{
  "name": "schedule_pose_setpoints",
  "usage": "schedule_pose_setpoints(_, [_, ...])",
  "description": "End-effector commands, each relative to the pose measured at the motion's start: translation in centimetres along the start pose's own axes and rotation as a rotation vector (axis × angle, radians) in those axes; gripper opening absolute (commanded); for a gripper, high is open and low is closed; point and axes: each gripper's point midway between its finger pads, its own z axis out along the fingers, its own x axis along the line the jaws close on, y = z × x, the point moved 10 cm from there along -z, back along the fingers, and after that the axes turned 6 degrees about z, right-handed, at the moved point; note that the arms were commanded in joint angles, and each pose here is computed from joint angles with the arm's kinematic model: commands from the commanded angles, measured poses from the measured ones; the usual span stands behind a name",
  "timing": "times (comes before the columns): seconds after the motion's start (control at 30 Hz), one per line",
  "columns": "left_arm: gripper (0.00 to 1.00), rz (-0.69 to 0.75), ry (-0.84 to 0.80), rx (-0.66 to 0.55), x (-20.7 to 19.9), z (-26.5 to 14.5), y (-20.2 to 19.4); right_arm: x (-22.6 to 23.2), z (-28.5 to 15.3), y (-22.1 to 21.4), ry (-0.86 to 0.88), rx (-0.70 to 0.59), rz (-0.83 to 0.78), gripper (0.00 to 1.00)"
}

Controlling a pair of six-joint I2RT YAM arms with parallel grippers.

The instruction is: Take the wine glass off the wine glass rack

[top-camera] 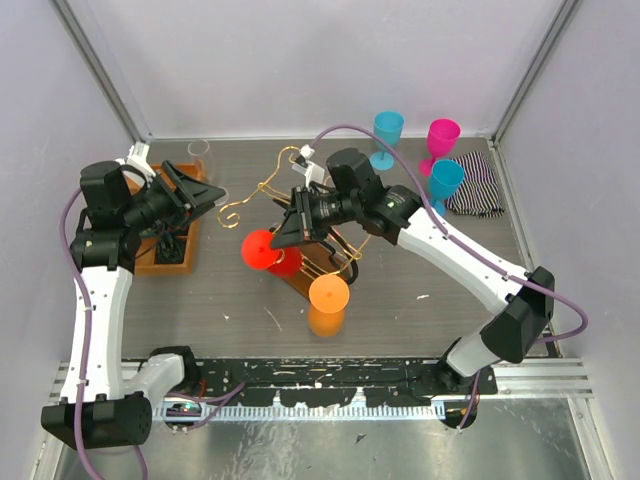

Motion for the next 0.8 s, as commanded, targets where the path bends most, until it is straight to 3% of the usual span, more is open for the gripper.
schedule_pose_setpoints(0.0, [0.60,-0.009,-0.015,0.020,-0.1,-0.2,-0.4,2.1,-1.1,1.3,0.072,-0.102,-0.065,0.01])
schedule_pose_setpoints(0.33, [0.60,-0.015,-0.016,0.028,0.0,-0.2,-0.4,0.9,-4.8,1.8,0.025,-0.188,-0.045,0.01])
schedule_pose_setpoints(0.77, [0.59,-0.019,-0.011,0.030,0.0,-0.3,-0.6,1.6,-8.6,-2.0,-0.011,-0.079,-0.075,0.01])
